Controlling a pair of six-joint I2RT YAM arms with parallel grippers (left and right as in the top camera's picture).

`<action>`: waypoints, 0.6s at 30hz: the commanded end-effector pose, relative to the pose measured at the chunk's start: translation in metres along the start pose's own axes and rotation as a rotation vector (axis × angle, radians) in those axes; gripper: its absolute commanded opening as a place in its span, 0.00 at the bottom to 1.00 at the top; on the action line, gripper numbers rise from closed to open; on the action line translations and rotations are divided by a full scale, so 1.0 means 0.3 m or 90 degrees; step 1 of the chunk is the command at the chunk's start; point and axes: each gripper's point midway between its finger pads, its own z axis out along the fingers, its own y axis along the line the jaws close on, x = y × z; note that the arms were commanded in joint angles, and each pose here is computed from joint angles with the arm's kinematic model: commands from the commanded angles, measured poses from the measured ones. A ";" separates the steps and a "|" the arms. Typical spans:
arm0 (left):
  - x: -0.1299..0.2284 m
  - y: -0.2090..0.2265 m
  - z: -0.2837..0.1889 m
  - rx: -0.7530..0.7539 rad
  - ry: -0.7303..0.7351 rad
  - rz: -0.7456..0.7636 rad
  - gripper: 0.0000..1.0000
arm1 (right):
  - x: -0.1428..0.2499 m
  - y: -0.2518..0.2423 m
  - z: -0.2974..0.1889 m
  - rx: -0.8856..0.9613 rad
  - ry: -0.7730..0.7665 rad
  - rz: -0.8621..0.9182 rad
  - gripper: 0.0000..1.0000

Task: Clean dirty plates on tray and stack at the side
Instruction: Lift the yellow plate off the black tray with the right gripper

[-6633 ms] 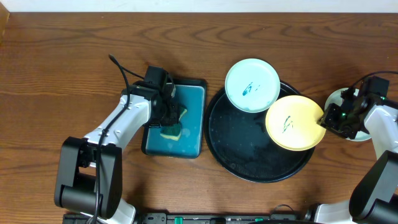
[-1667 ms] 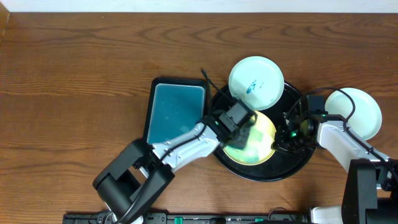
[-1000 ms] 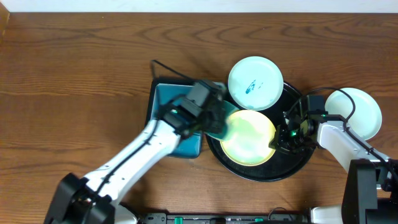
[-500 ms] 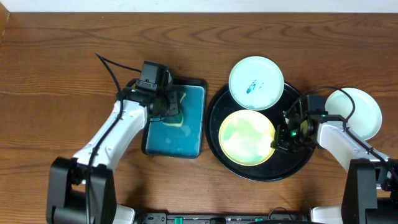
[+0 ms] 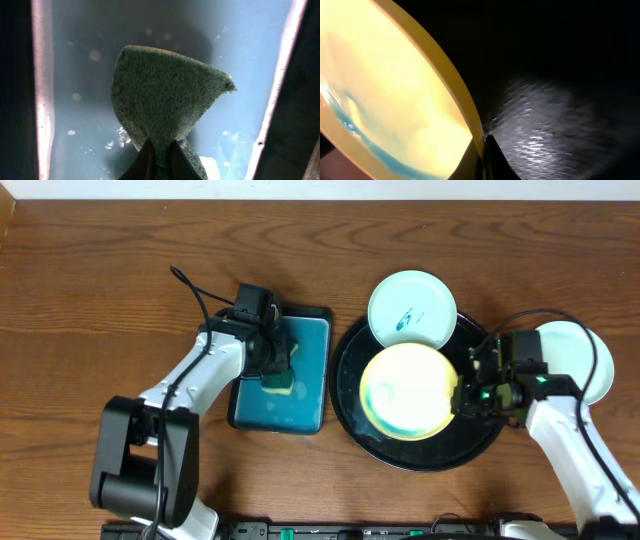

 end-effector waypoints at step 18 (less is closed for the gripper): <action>0.033 0.021 0.027 -0.010 0.026 0.006 0.08 | -0.228 -0.125 -0.243 0.224 -0.222 0.002 0.01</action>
